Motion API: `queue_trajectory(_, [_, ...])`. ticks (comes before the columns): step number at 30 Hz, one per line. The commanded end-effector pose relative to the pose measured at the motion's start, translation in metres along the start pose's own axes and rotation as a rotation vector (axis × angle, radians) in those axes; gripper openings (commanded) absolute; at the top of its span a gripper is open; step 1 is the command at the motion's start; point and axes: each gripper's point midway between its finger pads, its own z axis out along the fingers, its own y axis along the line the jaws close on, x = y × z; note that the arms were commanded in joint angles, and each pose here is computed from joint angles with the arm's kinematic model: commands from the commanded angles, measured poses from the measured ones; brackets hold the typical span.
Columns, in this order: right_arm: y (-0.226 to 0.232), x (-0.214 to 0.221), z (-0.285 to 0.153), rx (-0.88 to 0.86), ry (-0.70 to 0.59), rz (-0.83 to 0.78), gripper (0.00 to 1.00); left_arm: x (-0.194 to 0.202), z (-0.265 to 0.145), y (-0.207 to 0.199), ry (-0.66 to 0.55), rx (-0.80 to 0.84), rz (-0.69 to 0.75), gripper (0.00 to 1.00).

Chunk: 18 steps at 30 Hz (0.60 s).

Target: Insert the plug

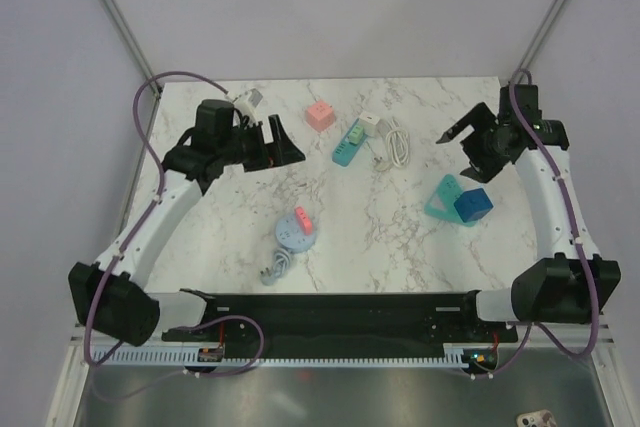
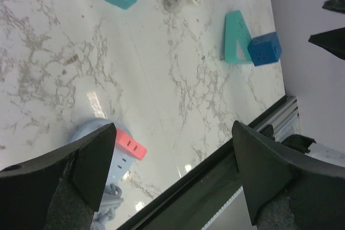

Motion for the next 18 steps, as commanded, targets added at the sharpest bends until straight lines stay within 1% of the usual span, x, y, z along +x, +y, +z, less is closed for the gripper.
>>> queue_trajectory(1, [0.046, 0.01, 0.001, -0.092, -0.053, -0.258, 0.98, -0.042, 0.036, 0.017, -0.031, -0.081, 0.01, 0.94])
queue_trajectory(2, [0.051, 0.012, 0.005, -0.092, -0.071, -0.293, 0.98, -0.047, 0.043, 0.017, -0.016, -0.064, 0.075, 0.91])
queue_trajectory(3, [0.053, 0.02, 0.008, -0.093, -0.068, -0.341, 0.98, -0.066, 0.048, 0.012, -0.037, -0.051, 0.133, 0.9])
queue_trajectory(4, [0.059, 0.039, 0.011, -0.107, -0.045, -0.401, 0.98, -0.074, 0.055, 0.016, -0.038, -0.062, 0.171, 0.89])
queue_trajectory(5, [0.056, 0.049, 0.017, -0.095, -0.03, -0.432, 0.98, -0.076, 0.076, 0.038, -0.011, -0.117, 0.209, 0.88])
queue_trajectory(6, [0.056, 0.058, 0.017, -0.104, -0.017, -0.466, 0.98, -0.095, 0.08, 0.035, -0.041, -0.118, 0.247, 0.88])
queue_trajectory(7, [0.055, 0.071, 0.017, -0.113, 0.006, -0.523, 0.98, -0.103, 0.088, 0.041, -0.039, -0.123, 0.302, 0.88])
queue_trajectory(8, [0.047, 0.078, 0.019, -0.105, 0.023, -0.548, 0.98, -0.099, 0.112, 0.059, 0.003, -0.126, 0.312, 0.86])
queue_trajectory(9, [0.045, 0.082, 0.012, -0.127, 0.02, -0.571, 0.98, -0.117, 0.116, 0.051, -0.024, -0.098, 0.363, 0.82])
queue_trajectory(10, [0.042, 0.084, 0.009, -0.136, 0.018, -0.605, 0.98, -0.118, 0.128, 0.052, -0.007, -0.068, 0.406, 0.78])
queue_trajectory(11, [0.037, 0.085, 0.006, -0.141, 0.015, -0.625, 0.98, -0.12, 0.136, 0.053, 0.006, -0.032, 0.5, 0.77])
queue_trajectory(12, [0.039, 0.084, -0.006, -0.172, -0.012, -0.642, 0.98, -0.118, 0.153, 0.053, 0.029, 0.03, 0.531, 0.76])
queue_trajectory(13, [0.04, 0.083, -0.013, -0.189, -0.025, -0.659, 0.98, -0.118, 0.161, 0.056, 0.037, 0.042, 0.557, 0.76])
queue_trajectory(14, [0.043, 0.081, -0.021, -0.212, -0.043, -0.679, 0.98, -0.12, 0.169, 0.061, 0.042, 0.043, 0.592, 0.75])
queue_trajectory(15, [0.047, 0.082, -0.034, -0.254, -0.063, -0.685, 0.98, -0.121, 0.183, 0.074, 0.055, 0.013, 0.594, 0.76])
queue_trajectory(16, [0.051, 0.082, -0.042, -0.281, -0.076, -0.69, 0.98, -0.121, 0.188, 0.082, 0.067, -0.007, 0.597, 0.77])
queue_trajectory(17, [0.057, 0.082, -0.049, -0.315, -0.091, -0.687, 0.98, -0.119, 0.193, 0.089, 0.09, -0.002, 0.617, 0.82])
queue_trajectory(18, [0.062, 0.082, -0.059, -0.353, -0.108, -0.687, 0.98, -0.126, 0.194, 0.088, 0.095, 0.002, 0.616, 0.83])
